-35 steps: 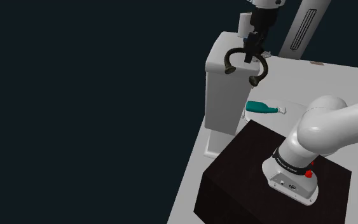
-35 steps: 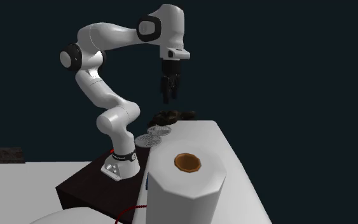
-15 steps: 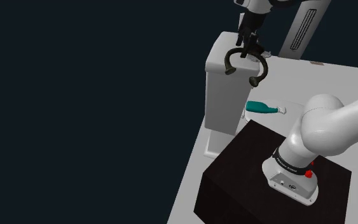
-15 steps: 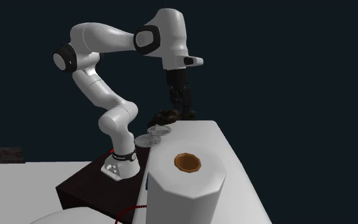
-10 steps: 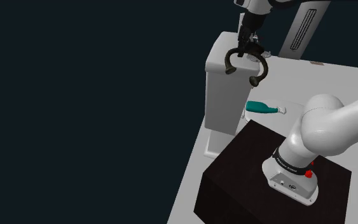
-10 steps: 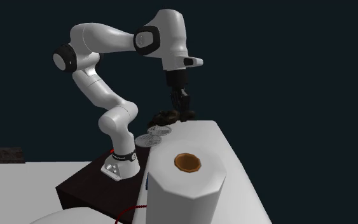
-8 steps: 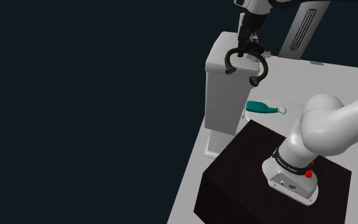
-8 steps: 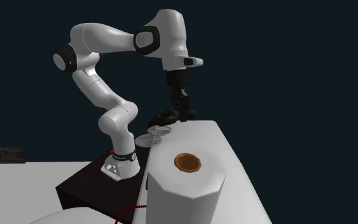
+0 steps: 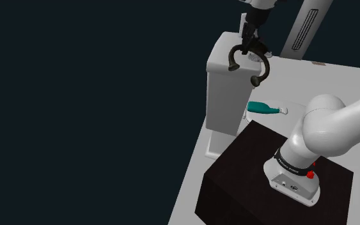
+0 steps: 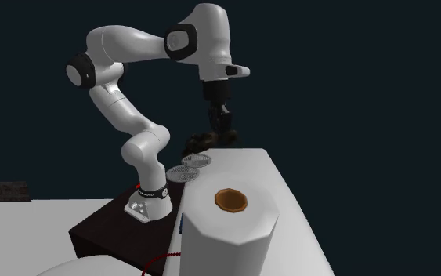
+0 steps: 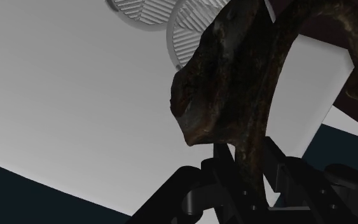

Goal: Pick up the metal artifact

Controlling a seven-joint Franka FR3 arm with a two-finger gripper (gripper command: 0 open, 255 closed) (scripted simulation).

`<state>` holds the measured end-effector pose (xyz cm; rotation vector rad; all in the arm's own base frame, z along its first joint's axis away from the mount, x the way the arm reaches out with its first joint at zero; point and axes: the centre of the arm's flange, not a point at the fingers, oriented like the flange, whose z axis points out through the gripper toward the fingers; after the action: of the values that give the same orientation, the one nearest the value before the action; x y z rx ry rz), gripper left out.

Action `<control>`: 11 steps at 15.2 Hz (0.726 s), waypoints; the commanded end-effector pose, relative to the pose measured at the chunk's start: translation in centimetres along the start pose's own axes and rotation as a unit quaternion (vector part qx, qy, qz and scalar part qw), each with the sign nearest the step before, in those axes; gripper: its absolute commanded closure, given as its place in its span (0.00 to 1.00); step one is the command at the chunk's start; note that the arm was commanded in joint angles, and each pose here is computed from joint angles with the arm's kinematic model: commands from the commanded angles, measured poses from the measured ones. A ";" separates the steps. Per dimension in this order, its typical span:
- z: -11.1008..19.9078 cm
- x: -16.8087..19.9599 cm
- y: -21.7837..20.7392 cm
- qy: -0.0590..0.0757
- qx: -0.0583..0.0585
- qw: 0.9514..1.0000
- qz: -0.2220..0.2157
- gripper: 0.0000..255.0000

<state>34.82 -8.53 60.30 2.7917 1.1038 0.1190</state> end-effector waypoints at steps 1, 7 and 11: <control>-1.6 0.3 0.4 0.014 -0.015 1.000 0.000 1.00; -4.8 0.4 0.9 0.014 -0.015 1.000 0.000 1.00; -6.4 0.4 1.1 0.014 -0.015 1.000 0.000 1.00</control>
<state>35.00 -8.43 66.56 2.7733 1.0980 0.1718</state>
